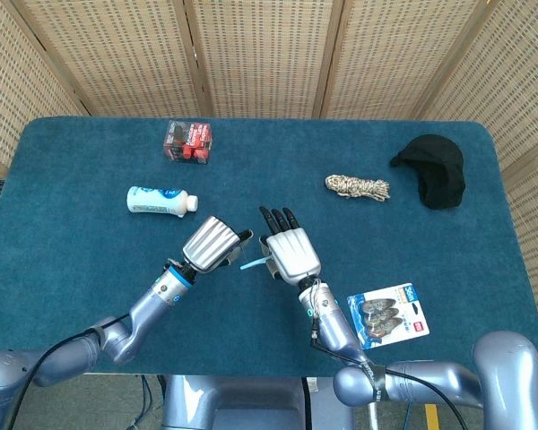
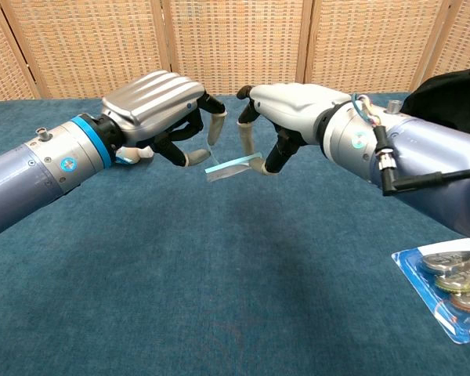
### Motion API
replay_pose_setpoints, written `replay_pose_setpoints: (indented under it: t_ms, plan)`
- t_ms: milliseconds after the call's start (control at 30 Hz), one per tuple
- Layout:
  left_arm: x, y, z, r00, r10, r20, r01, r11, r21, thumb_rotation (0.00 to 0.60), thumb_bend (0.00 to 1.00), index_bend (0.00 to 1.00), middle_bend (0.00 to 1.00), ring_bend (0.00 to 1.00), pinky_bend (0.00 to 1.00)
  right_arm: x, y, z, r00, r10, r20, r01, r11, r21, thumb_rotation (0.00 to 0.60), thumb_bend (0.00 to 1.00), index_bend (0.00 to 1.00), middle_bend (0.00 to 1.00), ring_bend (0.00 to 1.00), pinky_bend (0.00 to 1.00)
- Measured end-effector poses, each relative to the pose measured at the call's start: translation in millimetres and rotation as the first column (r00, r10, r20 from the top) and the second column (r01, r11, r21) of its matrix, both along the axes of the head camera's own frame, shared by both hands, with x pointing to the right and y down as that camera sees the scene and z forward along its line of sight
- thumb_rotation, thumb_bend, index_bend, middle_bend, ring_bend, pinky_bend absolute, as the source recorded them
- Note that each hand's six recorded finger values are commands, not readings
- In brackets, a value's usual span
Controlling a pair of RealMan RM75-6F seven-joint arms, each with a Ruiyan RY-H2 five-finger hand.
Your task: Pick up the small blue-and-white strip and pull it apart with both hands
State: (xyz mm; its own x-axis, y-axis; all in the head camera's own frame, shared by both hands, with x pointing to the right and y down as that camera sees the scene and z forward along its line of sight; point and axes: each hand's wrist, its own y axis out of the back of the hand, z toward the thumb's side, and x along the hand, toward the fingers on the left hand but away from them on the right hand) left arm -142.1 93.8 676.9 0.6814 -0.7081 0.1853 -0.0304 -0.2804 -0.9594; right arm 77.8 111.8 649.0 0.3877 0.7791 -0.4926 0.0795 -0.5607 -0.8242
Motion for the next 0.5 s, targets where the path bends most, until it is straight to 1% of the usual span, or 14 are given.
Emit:
replay_pose_setpoints:
  t_ms: [167,267,367,500]
  plan:
    - [2.7,0.5,0.9,1.0,0.004,0.0,-0.004,1.0,0.002,0.6,0.42,0.64,0.94,0.93,0.88,2.1,-1.3,-0.2,1.0,0.003,-0.003,-0.003,1.0,0.001,0.6,0.68,0.65,0.0,0.0,0.0]
    - [4.7,0.9,1.2,1.0,0.006,0.0,-0.006,1.0,0.004,0.6,0.47,0.67,0.94,0.93,0.88,3.6,-2.2,-0.4,1.0,0.004,-0.004,-0.004,1.0,0.002,0.6,0.68,0.65,0.0,0.0,0.0]
    - [5.7,0.9,1.4,1.0,0.006,0.0,-0.006,1.0,0.006,0.6,0.54,0.72,0.94,0.93,0.88,5.1,-3.1,-0.6,1.0,0.006,-0.005,-0.006,1.0,0.003,0.6,0.68,0.65,0.0,0.0,0.0]
    - [4.0,0.1,2.3,1.0,0.001,0.005,-0.001,1.0,0.01,0.6,0.59,0.77,0.95,0.93,0.88,8.0,-4.7,-0.7,1.0,0.007,-0.009,-0.007,1.0,0.007,0.6,0.68,0.65,0.0,0.0,0.0]
